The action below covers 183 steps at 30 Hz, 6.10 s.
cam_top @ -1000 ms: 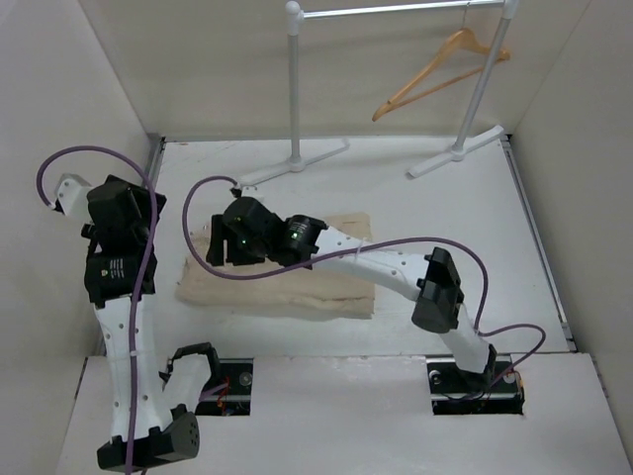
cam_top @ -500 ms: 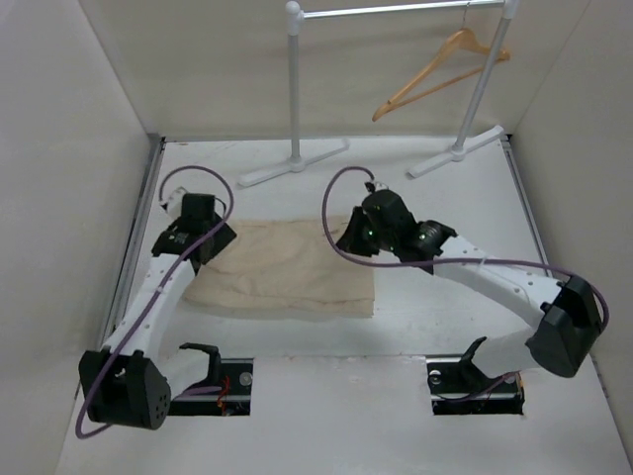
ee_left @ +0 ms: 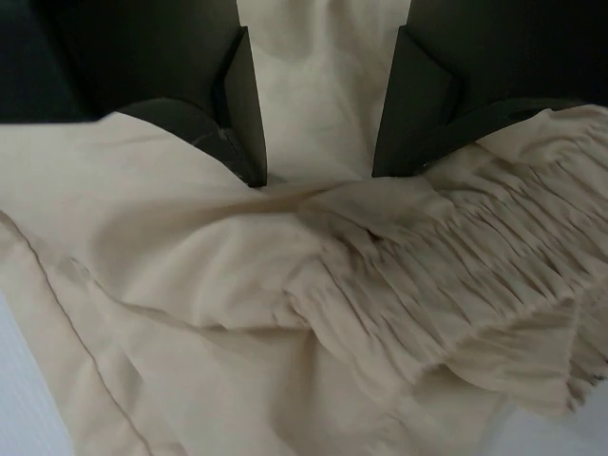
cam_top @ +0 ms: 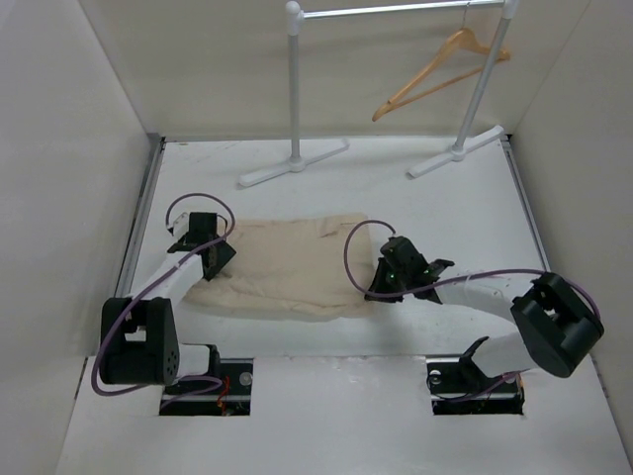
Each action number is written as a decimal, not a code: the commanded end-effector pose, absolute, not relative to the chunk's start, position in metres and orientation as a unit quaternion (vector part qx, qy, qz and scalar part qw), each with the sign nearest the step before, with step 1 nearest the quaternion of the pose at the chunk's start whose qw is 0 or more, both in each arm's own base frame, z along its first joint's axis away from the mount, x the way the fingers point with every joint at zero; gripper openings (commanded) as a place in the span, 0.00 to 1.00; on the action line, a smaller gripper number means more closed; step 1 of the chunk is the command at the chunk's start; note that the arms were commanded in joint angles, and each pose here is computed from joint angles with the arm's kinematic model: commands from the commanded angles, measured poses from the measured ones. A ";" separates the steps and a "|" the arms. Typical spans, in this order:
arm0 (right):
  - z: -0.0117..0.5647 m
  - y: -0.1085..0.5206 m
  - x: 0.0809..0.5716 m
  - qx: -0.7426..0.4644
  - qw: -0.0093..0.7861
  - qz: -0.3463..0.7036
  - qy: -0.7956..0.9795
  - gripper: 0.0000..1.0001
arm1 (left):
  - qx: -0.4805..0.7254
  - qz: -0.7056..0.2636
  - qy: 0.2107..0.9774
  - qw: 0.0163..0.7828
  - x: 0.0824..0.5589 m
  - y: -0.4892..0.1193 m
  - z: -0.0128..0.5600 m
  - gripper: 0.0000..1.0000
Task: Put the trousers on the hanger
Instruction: Fold the trousers at the center of the board, then pick up the hanger from the clothesline, then place the trousers on the hanger.
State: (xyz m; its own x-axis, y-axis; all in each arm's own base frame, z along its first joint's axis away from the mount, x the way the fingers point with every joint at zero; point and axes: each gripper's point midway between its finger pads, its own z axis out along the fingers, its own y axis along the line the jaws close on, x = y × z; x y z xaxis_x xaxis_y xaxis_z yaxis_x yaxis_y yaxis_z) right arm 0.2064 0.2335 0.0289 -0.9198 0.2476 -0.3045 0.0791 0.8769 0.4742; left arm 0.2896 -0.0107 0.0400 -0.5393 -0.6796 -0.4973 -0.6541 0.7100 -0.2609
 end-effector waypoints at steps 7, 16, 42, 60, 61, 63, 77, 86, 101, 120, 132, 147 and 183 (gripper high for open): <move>0.061 0.234 0.208 0.105 0.205 0.279 0.932 0.21 | -0.371 -0.093 0.846 0.370 0.322 -0.019 0.102 0.52; 0.134 0.265 0.247 0.072 0.255 0.346 0.900 0.17 | -0.277 -0.166 0.871 0.370 0.289 -0.108 0.139 0.23; 0.066 0.270 0.408 0.223 0.221 0.375 0.872 0.10 | -0.279 -0.149 0.908 0.276 0.191 -0.119 0.029 0.17; 0.312 0.205 0.434 0.131 0.445 0.398 0.791 0.15 | -0.207 -0.191 0.890 0.358 0.263 -0.163 0.139 0.27; 0.323 0.195 0.448 0.137 0.464 0.390 0.784 0.14 | -0.201 -0.187 0.892 0.360 0.265 -0.165 0.139 0.24; 0.348 0.176 0.474 0.143 0.505 0.371 0.766 0.16 | -0.195 -0.169 0.894 0.367 0.270 -0.163 0.139 0.21; 0.386 0.121 0.587 0.178 0.564 0.331 0.736 0.55 | -0.140 -0.100 0.915 0.364 0.272 -0.158 0.124 0.22; 0.384 0.142 0.602 0.141 0.554 0.373 0.731 0.55 | -0.140 -0.098 0.920 0.353 0.274 -0.166 0.113 0.24; 0.431 0.160 0.583 0.101 0.575 0.428 0.690 0.24 | -0.158 -0.106 0.913 0.361 0.272 -0.163 0.120 0.32; 0.435 0.176 0.493 0.062 0.579 0.446 0.680 0.19 | -0.165 -0.144 0.892 0.395 0.283 -0.169 0.163 0.51; 0.477 0.186 0.453 0.018 0.609 0.500 0.615 0.17 | -0.161 -0.162 0.883 0.409 0.286 -0.175 0.186 0.52; 0.437 0.189 0.420 0.035 0.567 0.537 0.624 0.17 | -0.153 -0.215 0.856 0.444 0.304 -0.194 0.250 0.52; 0.213 0.220 0.270 0.028 0.414 0.462 0.784 0.16 | -0.061 -0.312 0.845 0.430 0.345 -0.354 0.294 0.46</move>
